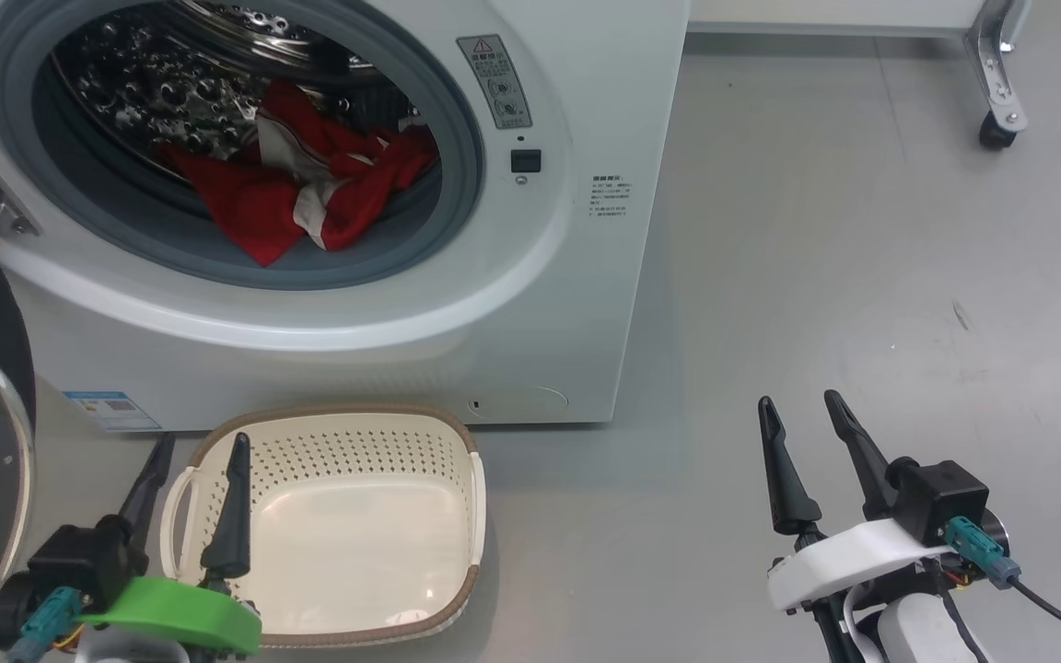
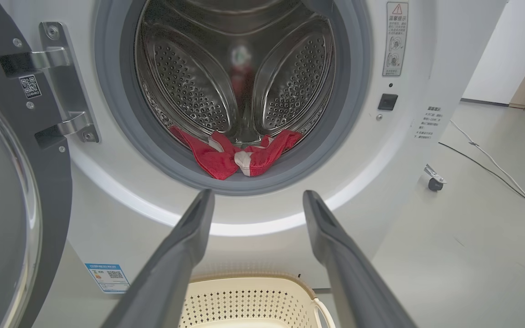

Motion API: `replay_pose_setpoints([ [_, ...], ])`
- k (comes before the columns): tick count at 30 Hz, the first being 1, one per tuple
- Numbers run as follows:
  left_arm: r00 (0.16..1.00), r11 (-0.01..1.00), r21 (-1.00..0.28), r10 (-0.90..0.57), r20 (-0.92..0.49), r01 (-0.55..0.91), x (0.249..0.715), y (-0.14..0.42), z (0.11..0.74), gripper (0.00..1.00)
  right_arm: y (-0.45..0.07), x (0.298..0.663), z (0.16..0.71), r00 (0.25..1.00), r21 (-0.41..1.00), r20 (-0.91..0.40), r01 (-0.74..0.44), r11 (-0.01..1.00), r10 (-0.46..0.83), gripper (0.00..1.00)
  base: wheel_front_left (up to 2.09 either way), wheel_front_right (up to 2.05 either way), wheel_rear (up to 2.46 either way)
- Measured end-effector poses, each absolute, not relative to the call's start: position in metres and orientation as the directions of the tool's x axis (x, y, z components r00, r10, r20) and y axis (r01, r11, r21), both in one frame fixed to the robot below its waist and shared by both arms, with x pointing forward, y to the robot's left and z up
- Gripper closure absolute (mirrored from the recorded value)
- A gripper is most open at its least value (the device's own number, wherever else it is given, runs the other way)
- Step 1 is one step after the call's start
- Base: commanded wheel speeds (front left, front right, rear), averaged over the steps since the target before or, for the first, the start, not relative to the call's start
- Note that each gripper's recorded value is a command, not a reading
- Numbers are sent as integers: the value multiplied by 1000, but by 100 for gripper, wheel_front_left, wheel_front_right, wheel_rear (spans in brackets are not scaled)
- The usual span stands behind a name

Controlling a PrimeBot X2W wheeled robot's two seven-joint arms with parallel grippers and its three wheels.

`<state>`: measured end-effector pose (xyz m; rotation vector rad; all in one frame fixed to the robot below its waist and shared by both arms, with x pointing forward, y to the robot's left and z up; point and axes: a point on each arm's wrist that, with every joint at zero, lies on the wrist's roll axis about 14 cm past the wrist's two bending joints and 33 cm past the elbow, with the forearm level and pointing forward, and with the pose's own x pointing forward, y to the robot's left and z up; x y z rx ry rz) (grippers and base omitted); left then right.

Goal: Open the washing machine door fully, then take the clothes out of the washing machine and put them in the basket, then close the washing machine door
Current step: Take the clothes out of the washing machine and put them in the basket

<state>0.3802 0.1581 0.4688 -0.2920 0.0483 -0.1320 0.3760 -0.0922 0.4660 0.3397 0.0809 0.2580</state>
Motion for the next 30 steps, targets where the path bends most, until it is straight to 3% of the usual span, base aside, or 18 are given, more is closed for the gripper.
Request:
replay_pose_setpoints([
  [11,986,970,-219,-130,-108,103,424,179,447,0,-89,393,450,962,348,-74,-223,910,264,0,0,0,0],
  [23,977,983,-115,-156,-143,141,523,184,443,0,-96,418,432,965,360,-104,-188,914,240,0,0,0,0],
  [30,954,982,-30,-189,-234,187,568,177,415,0,-101,430,416,965,362,-135,-162,918,224,0,0,0,0],
])
